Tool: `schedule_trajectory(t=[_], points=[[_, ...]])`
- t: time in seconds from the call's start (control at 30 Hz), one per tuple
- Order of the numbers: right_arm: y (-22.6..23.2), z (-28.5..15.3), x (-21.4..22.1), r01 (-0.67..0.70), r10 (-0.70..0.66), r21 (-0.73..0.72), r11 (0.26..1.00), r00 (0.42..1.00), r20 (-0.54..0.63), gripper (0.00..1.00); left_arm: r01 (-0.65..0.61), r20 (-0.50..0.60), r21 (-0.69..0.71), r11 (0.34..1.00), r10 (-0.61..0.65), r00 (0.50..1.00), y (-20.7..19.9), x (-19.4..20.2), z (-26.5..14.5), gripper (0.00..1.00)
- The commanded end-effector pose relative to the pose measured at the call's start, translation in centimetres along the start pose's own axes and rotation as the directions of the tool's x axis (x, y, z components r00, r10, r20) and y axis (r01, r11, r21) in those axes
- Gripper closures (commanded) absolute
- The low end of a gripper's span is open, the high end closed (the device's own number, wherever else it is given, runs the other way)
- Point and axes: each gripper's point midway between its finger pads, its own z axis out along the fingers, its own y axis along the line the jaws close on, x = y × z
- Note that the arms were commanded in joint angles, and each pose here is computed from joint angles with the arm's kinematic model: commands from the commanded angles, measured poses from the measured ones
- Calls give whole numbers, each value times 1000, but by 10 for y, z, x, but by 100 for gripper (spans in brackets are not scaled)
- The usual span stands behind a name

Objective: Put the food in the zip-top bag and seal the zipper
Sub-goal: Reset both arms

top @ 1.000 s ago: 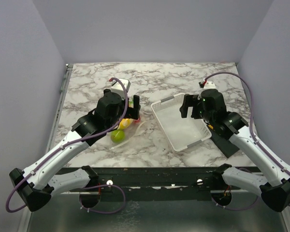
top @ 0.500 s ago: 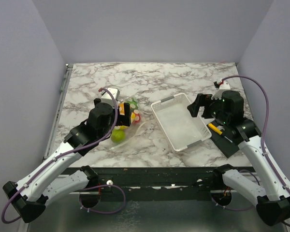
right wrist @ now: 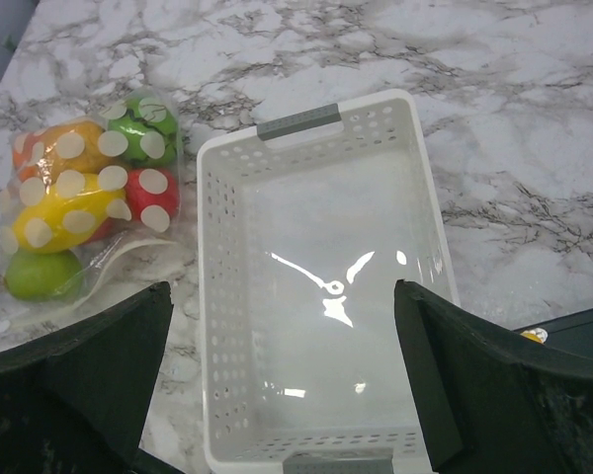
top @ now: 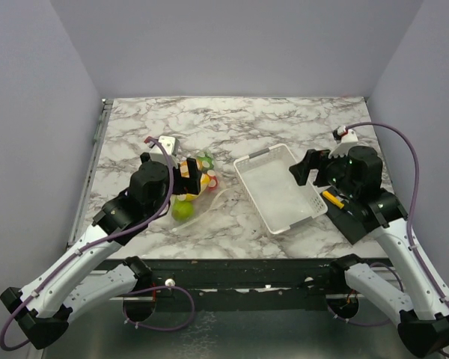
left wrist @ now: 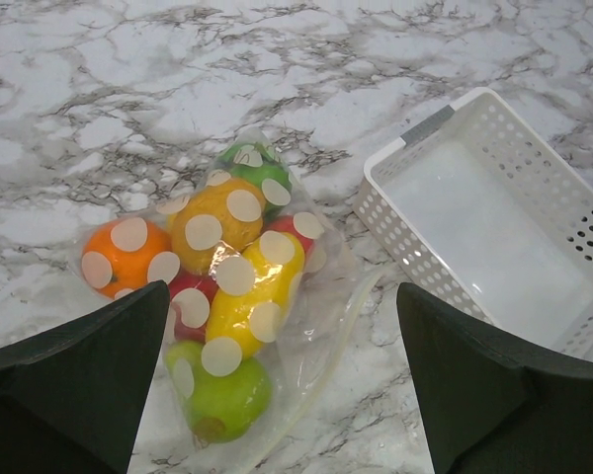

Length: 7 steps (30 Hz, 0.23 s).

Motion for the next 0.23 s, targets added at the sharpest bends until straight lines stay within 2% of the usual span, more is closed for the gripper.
schedule_trajectory(t=[0.0,0.07,0.2], points=[[4,-1,-1,17,-16,-33,999,1000,16,0,24,42,26,999,-25,999,-5,-18,-6,1],[6,-1,-2,16,-16,-41,999,1000,19,0,-3,24,58,998,1,1000,-11,-15,-5,1],[6,-1,-2,14,-14,-41,999,1000,20,0,27,37,10,1000,-27,999,-4,-17,-4,1]])
